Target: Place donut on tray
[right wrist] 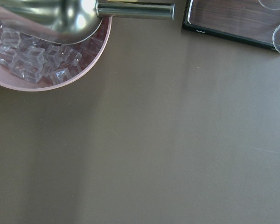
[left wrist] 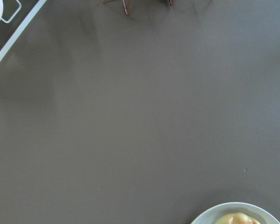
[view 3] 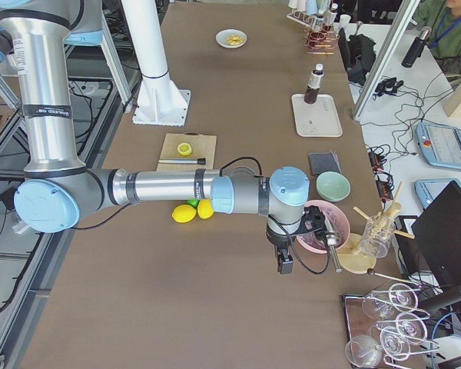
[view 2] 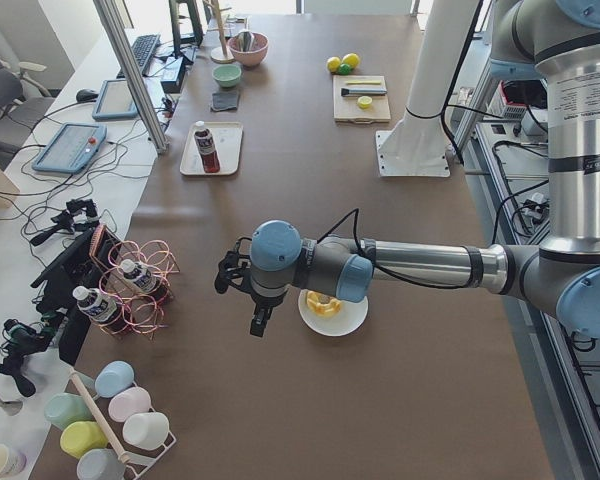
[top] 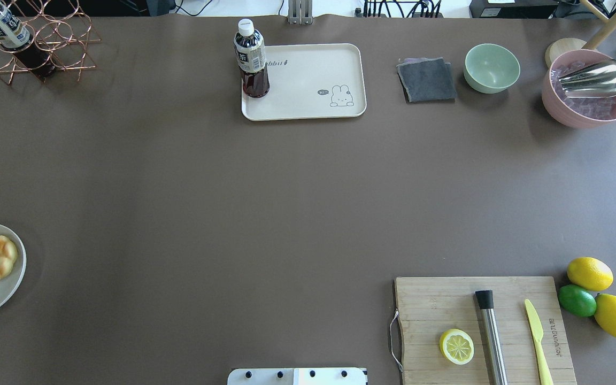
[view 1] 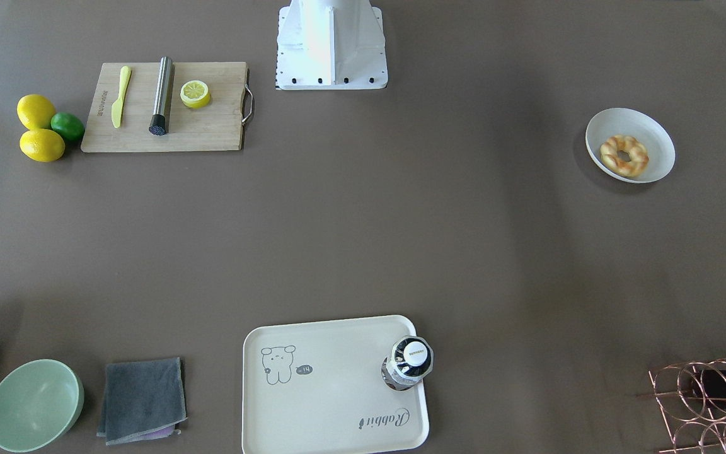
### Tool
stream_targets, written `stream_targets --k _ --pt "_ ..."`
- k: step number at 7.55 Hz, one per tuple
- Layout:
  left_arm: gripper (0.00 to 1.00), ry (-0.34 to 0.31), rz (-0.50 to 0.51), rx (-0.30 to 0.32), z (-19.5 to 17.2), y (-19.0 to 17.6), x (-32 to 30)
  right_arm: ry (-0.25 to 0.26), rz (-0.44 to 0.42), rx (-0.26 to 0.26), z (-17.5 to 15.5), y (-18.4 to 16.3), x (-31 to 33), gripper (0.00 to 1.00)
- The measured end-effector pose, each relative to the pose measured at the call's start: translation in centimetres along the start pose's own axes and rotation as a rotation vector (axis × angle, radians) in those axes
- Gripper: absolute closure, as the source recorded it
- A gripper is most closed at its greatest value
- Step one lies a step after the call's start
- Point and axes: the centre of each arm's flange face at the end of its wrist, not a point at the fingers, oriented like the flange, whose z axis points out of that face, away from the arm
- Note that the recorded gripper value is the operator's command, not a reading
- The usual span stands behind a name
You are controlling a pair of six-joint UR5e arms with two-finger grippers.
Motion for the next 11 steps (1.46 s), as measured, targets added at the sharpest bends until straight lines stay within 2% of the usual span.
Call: stream_targets --k 3,6,8,11 --pt "0.03 0.033 -0.054 -0.056 4.6 5.3 0.2 0.004 -0.002 -0.022 1.1 0.6 -0.2 0.0" --pt "0.05 0.045 -0.092 -0.041 10.9 10.3 -0.1 0.012 0.015 -0.021 2.4 1.3 -0.4 0.0" --pt "0.12 0.064 -0.103 -0.021 13.8 13.0 -1.0 0.016 0.032 0.012 3.6 2.3 -0.6 0.0" --pt "0.23 0.075 -0.075 -0.038 15.5 14.1 -0.4 0.009 0.037 0.023 4.1 2.8 -0.8 0.0"
